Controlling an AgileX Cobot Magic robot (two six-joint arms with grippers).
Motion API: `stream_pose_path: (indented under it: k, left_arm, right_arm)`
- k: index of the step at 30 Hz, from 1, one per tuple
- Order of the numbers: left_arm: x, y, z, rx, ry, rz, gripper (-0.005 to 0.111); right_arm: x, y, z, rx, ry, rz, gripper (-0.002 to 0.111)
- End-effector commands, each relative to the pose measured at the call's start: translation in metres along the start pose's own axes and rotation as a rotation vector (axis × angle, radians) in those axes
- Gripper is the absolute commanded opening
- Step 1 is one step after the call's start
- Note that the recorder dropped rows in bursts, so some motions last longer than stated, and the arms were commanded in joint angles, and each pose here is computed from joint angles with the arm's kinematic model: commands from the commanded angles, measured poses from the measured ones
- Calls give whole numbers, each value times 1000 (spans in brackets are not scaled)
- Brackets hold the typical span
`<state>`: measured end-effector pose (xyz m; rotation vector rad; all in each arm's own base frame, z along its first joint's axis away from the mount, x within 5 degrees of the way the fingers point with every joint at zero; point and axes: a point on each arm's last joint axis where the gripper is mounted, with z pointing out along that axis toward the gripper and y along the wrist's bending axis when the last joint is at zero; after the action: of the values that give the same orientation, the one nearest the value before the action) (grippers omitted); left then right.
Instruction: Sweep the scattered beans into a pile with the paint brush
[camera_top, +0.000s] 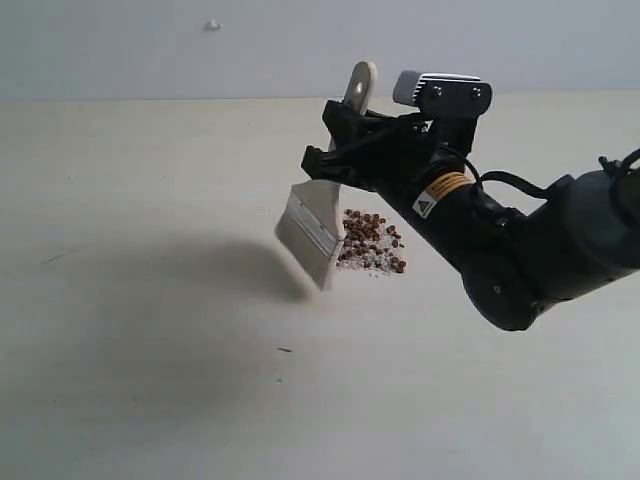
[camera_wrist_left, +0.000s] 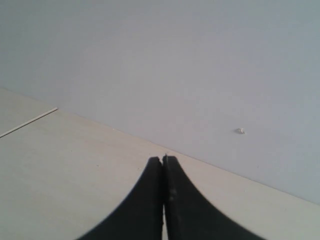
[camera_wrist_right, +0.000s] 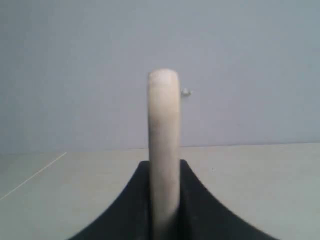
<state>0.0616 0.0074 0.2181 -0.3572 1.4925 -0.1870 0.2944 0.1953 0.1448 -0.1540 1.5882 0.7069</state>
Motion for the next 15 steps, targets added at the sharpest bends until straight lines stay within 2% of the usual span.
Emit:
stream_pose_path:
  k: [1, 7, 15]
  left_arm:
    - [1, 0, 0, -2, 7, -3, 0]
    - [1, 0, 0, -2, 7, -3, 0]
    - [1, 0, 0, -2, 7, -3, 0]
  right_arm:
    - [0, -3, -1, 49, 14, 5, 0]
    - [5, -7, -2, 95, 71, 16, 0]
    - [5, -11, -2, 137, 75, -42, 0]
